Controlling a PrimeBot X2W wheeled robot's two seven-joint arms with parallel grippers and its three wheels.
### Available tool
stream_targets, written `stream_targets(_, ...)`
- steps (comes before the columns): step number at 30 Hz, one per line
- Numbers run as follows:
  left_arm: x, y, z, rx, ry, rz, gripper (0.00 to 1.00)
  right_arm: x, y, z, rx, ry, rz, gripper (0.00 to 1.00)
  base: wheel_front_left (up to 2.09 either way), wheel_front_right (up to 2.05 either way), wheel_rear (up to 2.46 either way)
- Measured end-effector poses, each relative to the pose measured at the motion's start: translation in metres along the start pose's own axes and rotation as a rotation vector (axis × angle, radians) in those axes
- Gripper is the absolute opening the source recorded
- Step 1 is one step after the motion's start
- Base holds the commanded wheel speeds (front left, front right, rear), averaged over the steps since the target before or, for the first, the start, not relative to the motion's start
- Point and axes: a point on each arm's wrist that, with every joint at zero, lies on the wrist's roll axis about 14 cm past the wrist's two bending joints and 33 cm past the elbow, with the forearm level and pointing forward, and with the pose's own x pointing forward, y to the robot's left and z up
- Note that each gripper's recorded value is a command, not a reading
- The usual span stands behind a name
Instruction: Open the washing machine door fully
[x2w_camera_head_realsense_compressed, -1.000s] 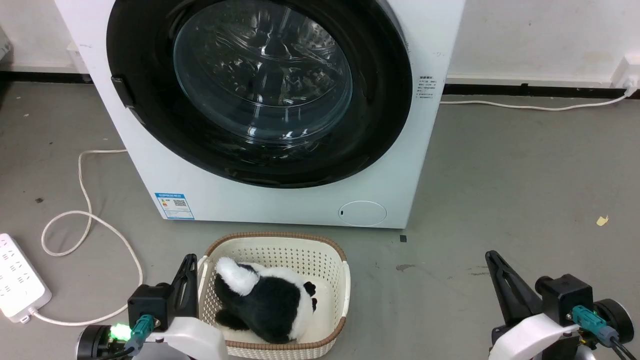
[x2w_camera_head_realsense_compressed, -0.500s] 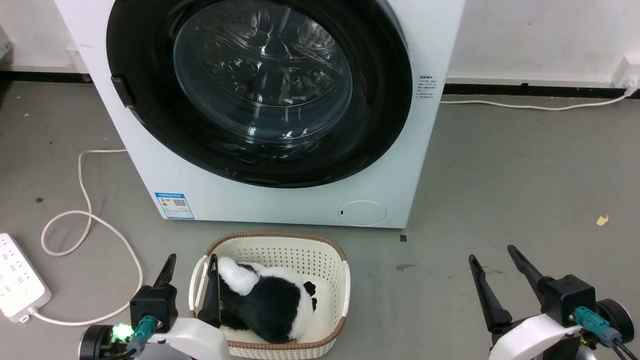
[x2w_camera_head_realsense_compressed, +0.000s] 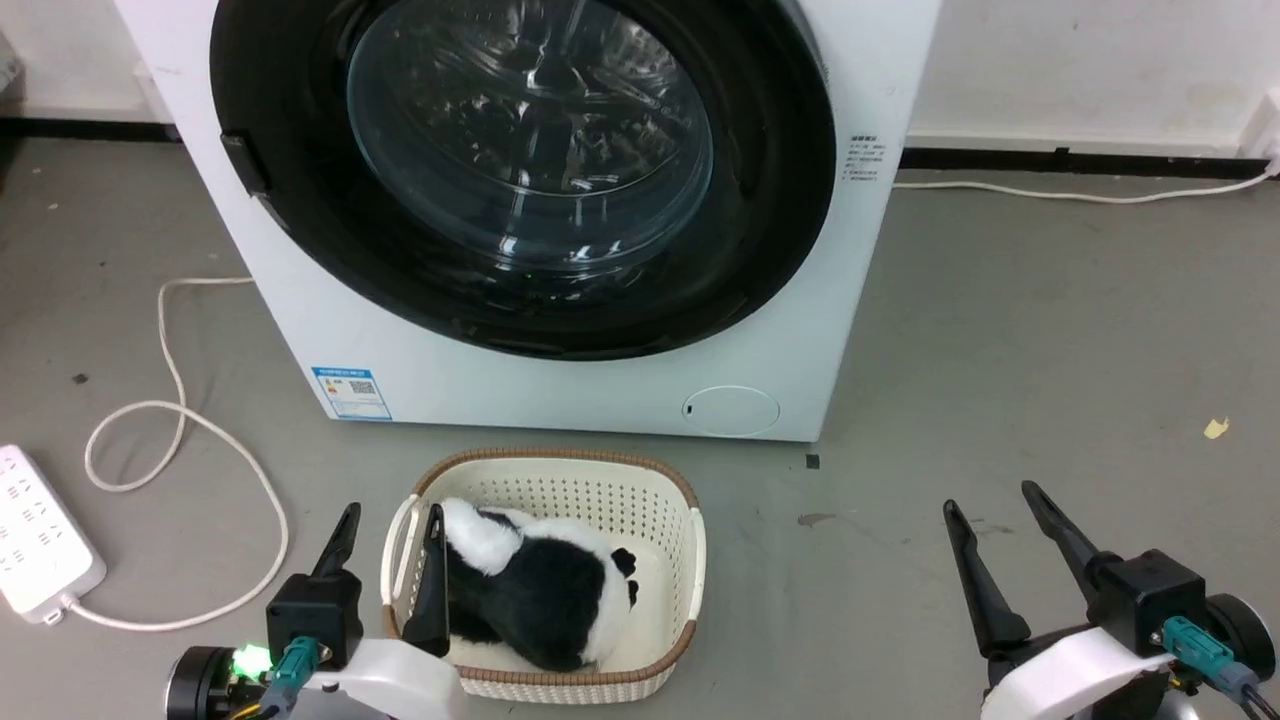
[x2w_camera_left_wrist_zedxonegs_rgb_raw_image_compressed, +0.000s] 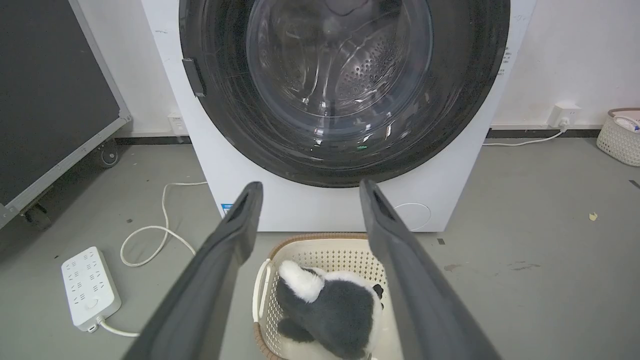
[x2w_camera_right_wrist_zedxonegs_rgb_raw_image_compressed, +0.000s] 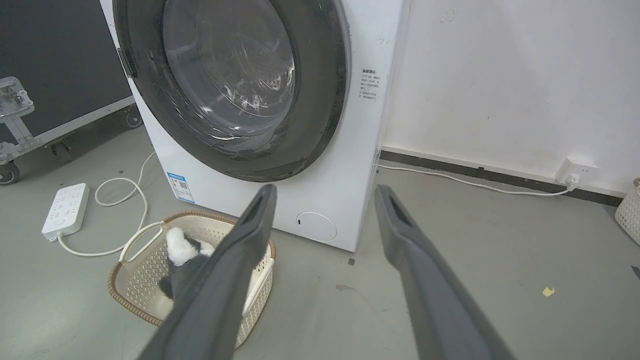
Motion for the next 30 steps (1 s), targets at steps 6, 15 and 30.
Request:
stream_targets(6, 0.002, 0.002, -0.005, -0.001, 0.010, 0.011, 1.00, 0.007, 0.001, -0.004, -0.002, 0.002, 0.011, 1.00, 0.00, 0.00, 0.00)
stream_targets(15, 0.013, 0.005, -0.006, -0.009, 0.000, 0.026, 1.00, 0.044, 0.001, 0.011, -0.025, -0.048, 0.055, 1.00, 0.00, 0.00, 0.00)
stream_targets(30, 0.031, 0.004, -0.015, -0.018, 0.000, 0.038, 1.00, 0.103, -0.002, 0.030, 0.024, -0.100, 0.092, 0.00, 0.00, 0.00, 0.00)
